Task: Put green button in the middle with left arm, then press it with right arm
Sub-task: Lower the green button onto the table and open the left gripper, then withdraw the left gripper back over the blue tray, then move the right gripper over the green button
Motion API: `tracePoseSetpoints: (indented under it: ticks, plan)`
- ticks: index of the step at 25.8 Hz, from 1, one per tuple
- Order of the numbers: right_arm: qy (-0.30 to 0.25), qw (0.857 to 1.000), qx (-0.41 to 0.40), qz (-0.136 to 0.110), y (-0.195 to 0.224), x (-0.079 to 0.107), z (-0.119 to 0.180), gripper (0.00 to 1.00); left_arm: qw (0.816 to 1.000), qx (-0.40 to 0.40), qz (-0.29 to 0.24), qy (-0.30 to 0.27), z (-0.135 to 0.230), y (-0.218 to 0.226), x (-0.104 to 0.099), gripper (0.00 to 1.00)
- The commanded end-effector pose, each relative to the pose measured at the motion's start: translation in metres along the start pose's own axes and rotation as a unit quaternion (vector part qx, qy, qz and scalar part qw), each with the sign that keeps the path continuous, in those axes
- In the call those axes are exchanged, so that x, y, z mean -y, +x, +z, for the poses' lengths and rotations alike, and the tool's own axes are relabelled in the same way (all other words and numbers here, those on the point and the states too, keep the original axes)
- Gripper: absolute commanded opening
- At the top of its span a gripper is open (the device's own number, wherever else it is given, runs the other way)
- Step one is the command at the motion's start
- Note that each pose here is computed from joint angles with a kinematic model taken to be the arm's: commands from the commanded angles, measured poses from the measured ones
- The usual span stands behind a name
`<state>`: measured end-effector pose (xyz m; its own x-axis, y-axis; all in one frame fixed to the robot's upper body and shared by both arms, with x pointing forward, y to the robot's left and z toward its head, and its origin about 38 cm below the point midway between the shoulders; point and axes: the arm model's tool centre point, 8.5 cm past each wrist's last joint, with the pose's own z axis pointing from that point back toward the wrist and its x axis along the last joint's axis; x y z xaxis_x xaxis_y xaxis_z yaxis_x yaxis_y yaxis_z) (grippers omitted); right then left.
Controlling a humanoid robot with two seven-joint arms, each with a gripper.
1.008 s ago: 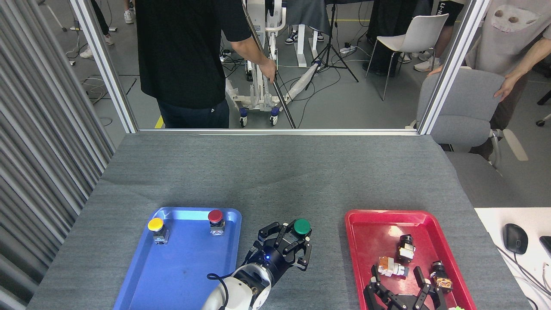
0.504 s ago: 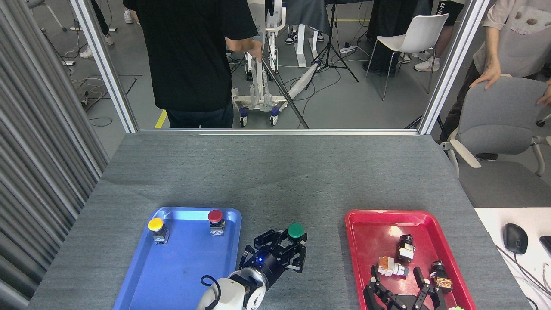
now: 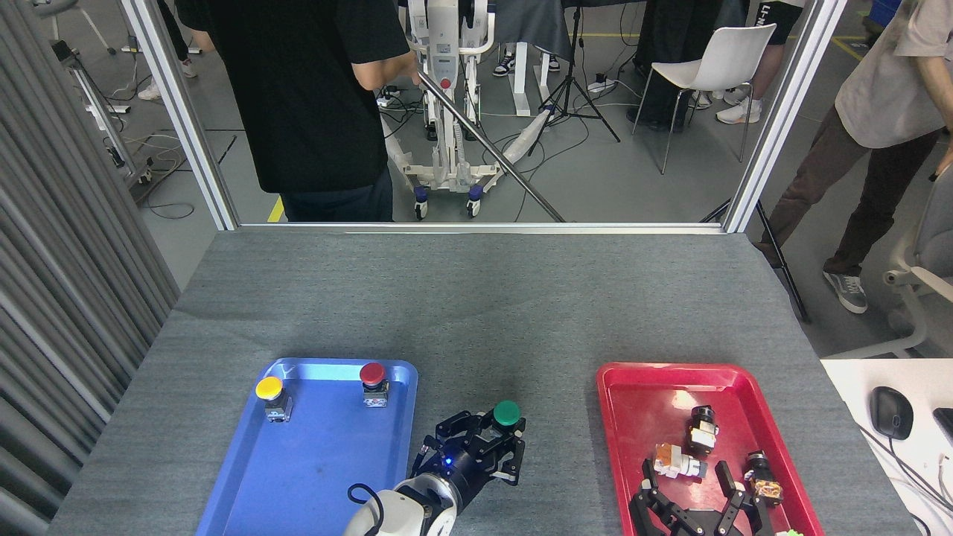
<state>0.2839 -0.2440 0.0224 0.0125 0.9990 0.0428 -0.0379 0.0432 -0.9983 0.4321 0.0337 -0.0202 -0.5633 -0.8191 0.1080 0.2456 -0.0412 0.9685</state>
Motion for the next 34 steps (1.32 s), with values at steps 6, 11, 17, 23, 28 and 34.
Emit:
tracePoseSetpoints:
  ticks: [6,11,17,23,28,34]
  plan:
    - [0.000,1.000,0.000,-0.001,0.000,-0.002,0.000,1.00,1.000,-0.002,0.002,-0.013,0.003,-0.002,0.009,0.75]
    - [0.001,1.000,-0.002,-0.002,0.001,-0.002,0.000,1.00,1.000,0.007,0.005,0.007,0.003,0.008,0.001,1.00]
    - [0.001,1.000,-0.002,-0.003,0.002,-0.002,0.000,1.00,0.996,0.003,0.006,0.093,0.031,0.020,-0.031,1.00]
    - [0.002,1.000,-0.003,-0.005,0.002,-0.003,0.000,1.00,0.970,-0.145,-0.057,0.186,0.130,-0.037,-0.079,1.00]
    - [0.002,1.000,0.000,-0.006,0.004,-0.003,0.000,1.00,0.954,-0.270,-0.056,0.116,0.183,-0.098,-0.054,1.00]
    - [-0.011,1.000,0.021,-0.009,0.020,0.005,-0.012,0.82,0.940,-0.323,-0.043,0.104,0.223,-0.133,-0.039,1.00]
